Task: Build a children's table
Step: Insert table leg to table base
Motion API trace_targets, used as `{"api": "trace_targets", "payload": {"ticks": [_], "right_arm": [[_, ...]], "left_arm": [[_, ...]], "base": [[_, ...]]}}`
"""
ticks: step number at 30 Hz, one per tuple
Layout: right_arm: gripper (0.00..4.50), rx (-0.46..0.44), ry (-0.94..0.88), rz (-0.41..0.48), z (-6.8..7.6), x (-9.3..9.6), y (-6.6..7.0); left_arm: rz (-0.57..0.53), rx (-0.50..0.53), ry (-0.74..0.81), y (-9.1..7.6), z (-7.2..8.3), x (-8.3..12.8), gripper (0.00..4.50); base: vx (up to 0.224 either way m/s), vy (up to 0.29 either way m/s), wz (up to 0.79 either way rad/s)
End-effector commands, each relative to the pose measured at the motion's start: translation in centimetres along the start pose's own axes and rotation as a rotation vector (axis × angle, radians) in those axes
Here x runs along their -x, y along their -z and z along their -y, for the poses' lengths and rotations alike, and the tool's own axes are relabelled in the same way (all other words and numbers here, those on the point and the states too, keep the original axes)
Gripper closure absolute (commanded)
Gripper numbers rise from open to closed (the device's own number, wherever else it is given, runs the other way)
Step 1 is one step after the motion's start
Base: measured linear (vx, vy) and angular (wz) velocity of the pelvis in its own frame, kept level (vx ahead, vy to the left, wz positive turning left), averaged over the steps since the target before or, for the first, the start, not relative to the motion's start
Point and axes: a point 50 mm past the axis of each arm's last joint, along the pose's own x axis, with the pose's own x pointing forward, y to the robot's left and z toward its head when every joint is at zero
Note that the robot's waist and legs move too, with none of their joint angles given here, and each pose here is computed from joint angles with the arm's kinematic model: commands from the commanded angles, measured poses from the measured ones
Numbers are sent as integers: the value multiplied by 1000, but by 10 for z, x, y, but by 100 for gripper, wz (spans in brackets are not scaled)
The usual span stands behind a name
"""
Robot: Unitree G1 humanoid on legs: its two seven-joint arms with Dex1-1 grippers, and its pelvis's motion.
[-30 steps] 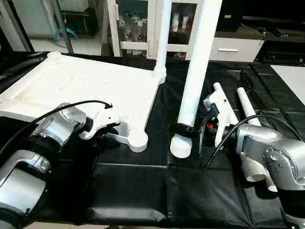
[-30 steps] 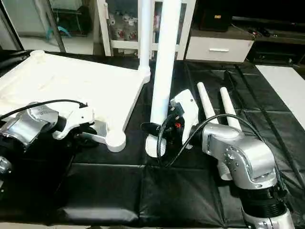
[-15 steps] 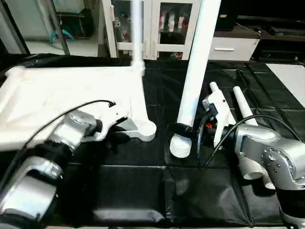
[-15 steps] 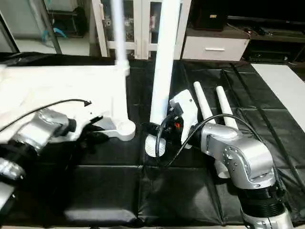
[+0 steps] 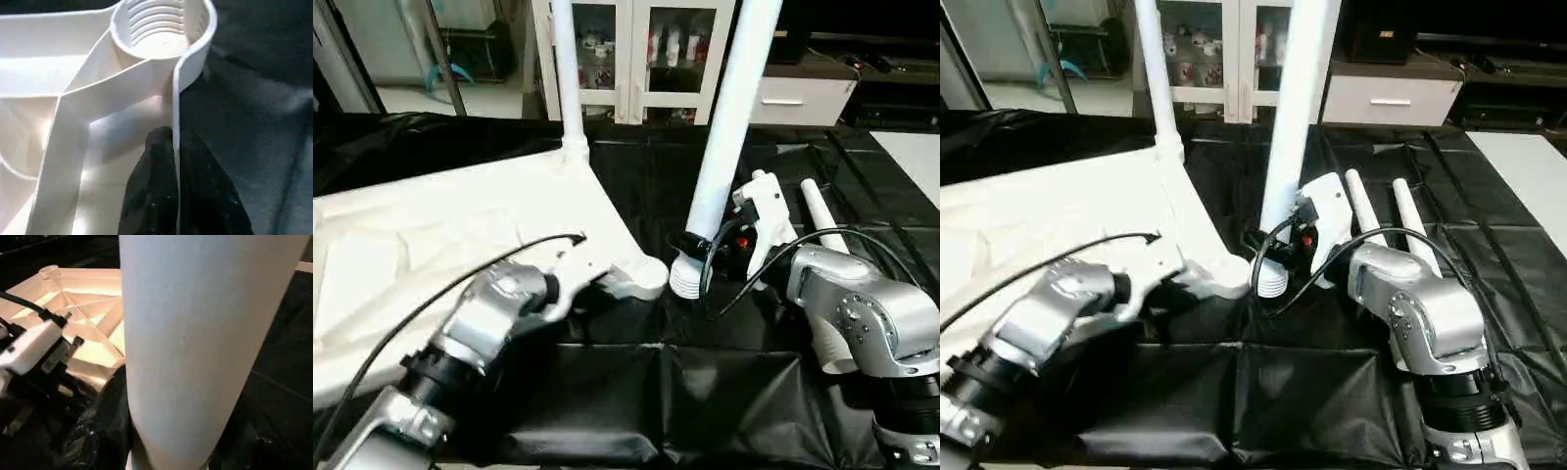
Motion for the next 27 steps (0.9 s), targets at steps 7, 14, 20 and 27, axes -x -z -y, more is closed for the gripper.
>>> {"api": "trace_targets", "payload": {"ticks": [7, 14, 20, 27], "right_arm": [[265, 39, -110, 27, -7, -8, -4], [265, 39, -105, 49, -2, -19, -6], [266, 49, -117, 52, -1, -22, -6], [266, 63, -115, 49, 1, -26, -4]], "left_arm": [[128, -79, 38, -16, 22, -6, 403], [114, -85, 26, -14, 24, -5, 349], [103, -45, 23, -8, 21, 3, 347], [47, -26, 31, 2, 17, 13, 347]], "base": [[0, 0, 0], [0, 0, 0], [0, 0, 0], [0, 0, 0]]}}
